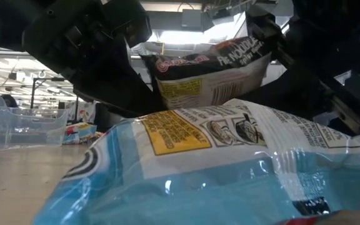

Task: Sort Maruchan noodles
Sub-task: Put the black noodle pack into the right transparent bin

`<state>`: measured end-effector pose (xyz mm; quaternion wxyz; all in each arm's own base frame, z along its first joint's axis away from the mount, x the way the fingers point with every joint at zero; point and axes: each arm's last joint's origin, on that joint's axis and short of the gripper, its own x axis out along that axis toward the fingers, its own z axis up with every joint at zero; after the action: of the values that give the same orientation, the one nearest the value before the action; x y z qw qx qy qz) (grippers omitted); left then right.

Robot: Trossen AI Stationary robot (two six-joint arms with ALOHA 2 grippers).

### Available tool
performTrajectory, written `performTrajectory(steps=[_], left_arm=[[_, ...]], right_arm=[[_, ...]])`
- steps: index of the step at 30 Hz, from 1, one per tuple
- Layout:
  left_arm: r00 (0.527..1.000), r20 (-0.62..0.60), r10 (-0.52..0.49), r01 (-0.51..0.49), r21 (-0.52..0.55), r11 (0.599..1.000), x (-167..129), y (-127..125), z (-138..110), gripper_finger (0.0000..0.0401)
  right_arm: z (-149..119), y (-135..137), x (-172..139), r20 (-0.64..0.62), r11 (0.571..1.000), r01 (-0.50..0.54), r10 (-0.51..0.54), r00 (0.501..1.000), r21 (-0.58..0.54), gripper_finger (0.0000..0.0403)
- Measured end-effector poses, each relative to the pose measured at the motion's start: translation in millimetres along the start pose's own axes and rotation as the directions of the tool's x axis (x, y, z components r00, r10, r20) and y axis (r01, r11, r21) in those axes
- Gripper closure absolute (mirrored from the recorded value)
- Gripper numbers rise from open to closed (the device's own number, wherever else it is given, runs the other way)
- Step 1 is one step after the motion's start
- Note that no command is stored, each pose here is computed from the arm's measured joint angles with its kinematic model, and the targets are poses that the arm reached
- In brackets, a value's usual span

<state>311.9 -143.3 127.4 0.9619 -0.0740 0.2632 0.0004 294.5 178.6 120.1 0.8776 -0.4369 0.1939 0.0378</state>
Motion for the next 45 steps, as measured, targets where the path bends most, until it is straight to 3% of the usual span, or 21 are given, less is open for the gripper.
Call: performTrajectory(steps=[5,10,13,17,19,26,33,37,42,45], left_arm=[[0.999,-0.037,0.010,-0.008,0.034,0.999,-16,1,10,0.0195],[0.999,-0.039,0.010,-0.009,0.028,1.000,-44,3,31,0.0195],[1.000,-0.003,-0.008,0.008,0.005,1.000,-61,4,45,0.0195],[0.996,0.086,-0.036,0.039,-0.033,0.999,-80,6,64,0.0195],[0.992,0.120,-0.045,0.052,-0.053,0.997,-88,9,73,0.0194],[0.970,0.184,-0.161,0.183,-0.104,0.978,-94,24,92,0.0151],[0.934,0.139,-0.330,0.351,-0.171,0.921,-89,42,99,0.0109],[0.914,0.120,-0.388,0.405,-0.214,0.889,-86,46,99,0.0104],[0.862,0.116,-0.494,0.507,-0.227,0.832,-80,42,98,0.0104],[0.857,0.082,-0.508,0.511,-0.255,0.821,-72,41,92,0.0104]], right_arm=[[3,2,-4,-0.022,0.997,0.054,-0.055,0.998,-0.053,0.0294],[14,8,-16,-0.030,0.961,0.146,-0.157,0.987,-0.233,0.0284],[21,10,-23,-0.017,0.895,0.189,-0.214,0.977,-0.405,0.0275],[33,10,-27,0.001,0.749,0.188,-0.243,0.970,-0.636,0.0283],[39,7,-26,0.013,0.695,0.188,-0.249,0.968,-0.694,0.0288],[61,-6,-21,0.082,0.571,0.206,-0.235,0.969,-0.795,0.0284],[77,-17,-16,0.120,0.549,0.227,-0.225,0.967,-0.805,0.0282],[82,-22,-14,0.152,0.525,0.243,-0.210,0.966,-0.816,0.0282],[79,-34,-4,0.125,0.524,0.227,-0.224,0.967,-0.821,0.0281],[80,-39,0,0.148,0.530,0.240,-0.210,0.966,-0.814,0.0281]])
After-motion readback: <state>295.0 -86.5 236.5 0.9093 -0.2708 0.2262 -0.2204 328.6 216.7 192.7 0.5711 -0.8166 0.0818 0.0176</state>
